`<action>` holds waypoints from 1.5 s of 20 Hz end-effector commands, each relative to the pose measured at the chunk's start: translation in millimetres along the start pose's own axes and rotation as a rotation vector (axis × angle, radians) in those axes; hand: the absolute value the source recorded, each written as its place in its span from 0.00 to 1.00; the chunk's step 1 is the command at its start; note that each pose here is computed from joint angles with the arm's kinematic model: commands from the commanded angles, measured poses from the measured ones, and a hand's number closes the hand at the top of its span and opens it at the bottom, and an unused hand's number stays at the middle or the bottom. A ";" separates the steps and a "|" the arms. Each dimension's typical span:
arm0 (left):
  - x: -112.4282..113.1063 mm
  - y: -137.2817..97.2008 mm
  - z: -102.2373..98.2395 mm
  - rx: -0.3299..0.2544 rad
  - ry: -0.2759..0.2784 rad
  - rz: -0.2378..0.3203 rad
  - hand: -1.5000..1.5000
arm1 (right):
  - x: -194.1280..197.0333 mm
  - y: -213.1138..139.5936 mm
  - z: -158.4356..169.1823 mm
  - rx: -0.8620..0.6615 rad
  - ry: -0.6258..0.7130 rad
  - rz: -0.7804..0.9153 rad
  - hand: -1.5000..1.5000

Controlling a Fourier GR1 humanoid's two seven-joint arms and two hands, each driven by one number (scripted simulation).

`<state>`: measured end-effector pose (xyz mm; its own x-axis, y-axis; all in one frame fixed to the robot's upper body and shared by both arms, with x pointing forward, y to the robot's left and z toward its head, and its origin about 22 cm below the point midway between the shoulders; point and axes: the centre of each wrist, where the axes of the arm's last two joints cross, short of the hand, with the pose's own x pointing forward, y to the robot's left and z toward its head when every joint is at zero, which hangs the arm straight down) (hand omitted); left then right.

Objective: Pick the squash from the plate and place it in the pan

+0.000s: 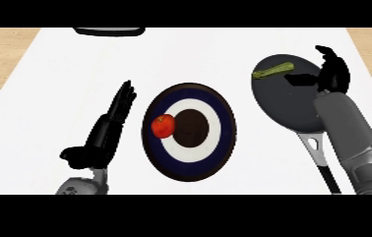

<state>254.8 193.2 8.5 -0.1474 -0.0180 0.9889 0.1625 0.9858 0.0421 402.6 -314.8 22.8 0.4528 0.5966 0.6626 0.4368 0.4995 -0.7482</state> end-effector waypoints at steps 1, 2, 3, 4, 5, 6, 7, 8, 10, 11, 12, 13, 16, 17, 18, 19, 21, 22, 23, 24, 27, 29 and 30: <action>-0.1 -10.0 -0.3 -0.005 0.001 -0.003 0.50 | -15.0 13.1 9.0 -0.076 -0.069 -0.114 0.00; 6.1 4.9 -1.8 0.006 -0.008 -0.003 0.50 | -13.5 -5.8 -3.8 -0.123 -0.074 -0.184 0.00; 4.5 -1.4 1.6 0.005 0.015 0.002 0.50 | -9.2 0.0 0.4 -0.145 -0.096 -0.221 0.00; 7.5 2.4 4.0 0.002 -0.006 0.001 0.50 | -13.7 -7.1 -5.5 -0.181 -0.082 -0.238 0.00; 6.8 -1.2 6.4 0.013 0.006 -0.013 0.50 | -9.4 -3.3 -2.7 -0.179 -0.102 -0.281 0.00; -5.6 2.3 5.6 0.027 0.006 -0.010 0.50 | -5.8 1.4 0.1 -0.186 -0.094 -0.333 0.00; 10.3 6.3 -3.3 0.031 0.024 -0.005 0.50 | -22.8 -9.7 -4.5 -0.184 -0.081 -0.371 0.00; 6.0 14.8 -1.5 0.017 0.016 -0.012 0.50 | -30.7 -23.8 -12.6 -0.189 -0.088 -0.398 0.00; 2.1 10.4 15.9 0.026 0.014 -0.005 0.50 | -34.2 -11.7 -3.0 -0.164 -0.075 -0.456 0.00; -4.2 16.7 19.1 0.044 0.023 -0.019 0.50 | -35.9 -13.4 -0.5 -0.143 -0.094 -0.477 0.00; -5.9 4.3 12.7 0.038 0.012 -0.004 0.50 | -62.7 -20.8 -0.5 -0.135 -0.093 -0.512 0.00; -11.9 13.8 33.1 0.057 0.023 0.001 0.50 | -63.2 -30.9 -2.5 -0.122 -0.098 -0.561 0.00; -2.4 -2.0 17.3 0.069 0.036 -0.005 0.50 | -69.2 -32.3 9.3 -0.011 -0.147 -0.633 0.00; -5.7 25.8 14.2 0.076 0.021 -0.025 0.50 | -98.7 -28.4 17.1 0.006 -0.143 -0.659 0.00; -8.4 16.8 25.6 0.064 0.039 -0.024 0.50 | -100.3 -26.7 28.2 0.045 -0.152 -0.664 0.00; 2.5 22.7 9.9 0.063 0.004 0.006 0.50 | -97.7 -28.4 25.0 0.058 -0.176 -0.688 0.00; 14.4 15.7 11.0 0.057 0.020 -0.015 0.50 | -107.2 -31.6 42.9 0.088 -0.196 -0.668 0.00; -17.4 24.9 23.4 0.069 0.043 -0.014 0.50 | -107.4 -37.9 47.6 0.117 -0.207 -0.656 0.00; -2.1 23.9 20.0 0.063 0.015 -0.021 0.50 | -106.0 -45.0 57.3 0.097 -0.228 -0.664 0.00; 7.7 12.5 11.9 0.065 0.008 -0.003 0.50 | -116.7 -51.4 65.8 0.103 -0.230 -0.674 0.00; -6.1 -3.9 14.3 0.043 0.030 -0.012 0.50 | -121.6 -50.5 89.0 0.101 -0.257 -0.653 0.00; 0.0 8.1 14.1 0.050 0.024 -0.020 0.50 | -135.7 -63.1 103.5 0.102 -0.276 -0.631 0.00; 4.7 19.8 4.6 0.053 0.029 -0.010 0.50 | -153.5 -75.7 98.3 0.118 -0.266 -0.629 0.00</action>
<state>241.5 207.8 7.2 -0.1197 -0.0319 0.9923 0.1102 0.9929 0.0453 256.0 -370.2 -25.1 -0.0641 0.2851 0.9563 0.4845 0.8467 -0.2200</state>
